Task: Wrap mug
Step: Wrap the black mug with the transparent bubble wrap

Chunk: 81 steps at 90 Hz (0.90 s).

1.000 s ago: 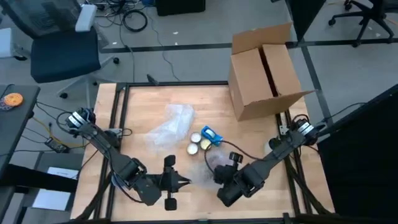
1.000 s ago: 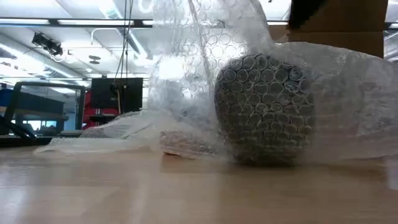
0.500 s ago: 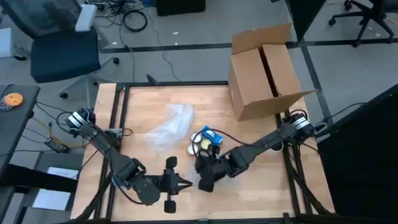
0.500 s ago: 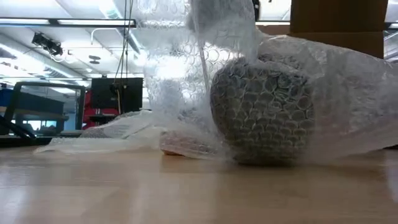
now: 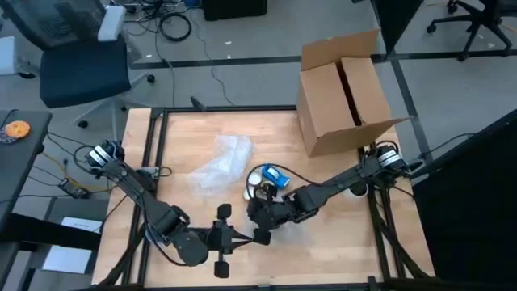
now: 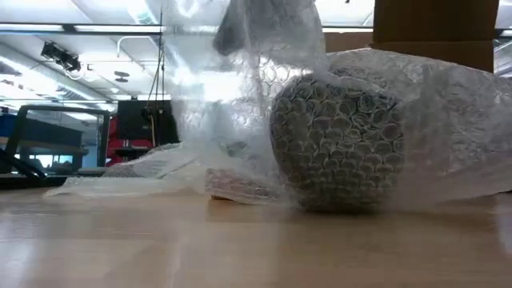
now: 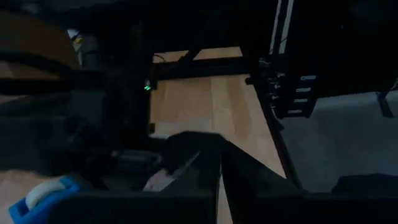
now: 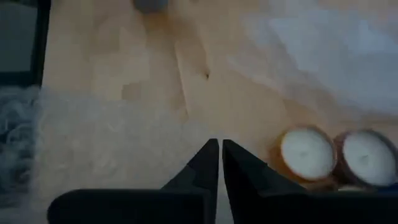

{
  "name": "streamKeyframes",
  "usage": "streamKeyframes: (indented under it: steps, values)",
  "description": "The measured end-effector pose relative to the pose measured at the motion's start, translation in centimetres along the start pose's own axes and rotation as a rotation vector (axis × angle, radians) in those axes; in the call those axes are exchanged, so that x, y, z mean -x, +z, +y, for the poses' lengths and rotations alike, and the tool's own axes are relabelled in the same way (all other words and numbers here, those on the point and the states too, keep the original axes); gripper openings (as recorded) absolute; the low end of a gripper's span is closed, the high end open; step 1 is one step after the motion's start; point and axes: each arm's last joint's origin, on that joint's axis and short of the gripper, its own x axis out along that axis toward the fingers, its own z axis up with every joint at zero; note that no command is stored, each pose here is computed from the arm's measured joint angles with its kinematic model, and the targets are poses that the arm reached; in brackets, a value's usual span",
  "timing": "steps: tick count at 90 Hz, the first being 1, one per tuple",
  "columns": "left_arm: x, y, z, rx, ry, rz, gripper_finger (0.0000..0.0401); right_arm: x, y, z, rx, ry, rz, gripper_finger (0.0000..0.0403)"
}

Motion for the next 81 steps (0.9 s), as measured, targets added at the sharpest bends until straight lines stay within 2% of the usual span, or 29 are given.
streamKeyframes:
  steps: [18, 31, 41, 49, 60, 69, 81]
  values:
    - [-0.4, -0.1, 0.4, 0.006, 0.015, 0.004, 0.0, 0.4, 0.2, -0.2, 0.044, -0.011, 0.009, 0.0]
    - [-0.3, -0.2, 0.4, -0.001, 0.017, 0.015, 0.0, 4.1, 0.7, 0.9, 0.031, -0.012, 0.013, 0.0]
    - [0.0, -0.7, 0.2, -0.036, 0.013, 0.052, 0.0, 5.7, -0.4, 2.2, 0.001, -0.011, 0.041, 0.0]
    - [0.6, -1.9, -0.2, -0.076, -0.008, 0.149, 0.0, 6.5, -1.3, 3.7, -0.021, 0.017, 0.052, 0.0]
    - [1.7, -3.7, -0.6, -0.044, -0.011, 0.286, 0.0003, 7.6, -2.8, 5.6, -0.029, 0.067, 0.061, 0.0]
    - [2.1, -5.5, -1.4, -0.019, -0.025, 0.309, 0.0015, 8.3, -3.9, 6.7, -0.017, 0.072, 0.057, 0.0]
    - [2.0, -8.6, -2.0, 0.019, -0.12, 0.309, 0.0047, 8.7, -4.3, 7.3, -0.013, 0.051, 0.025, 0.0]
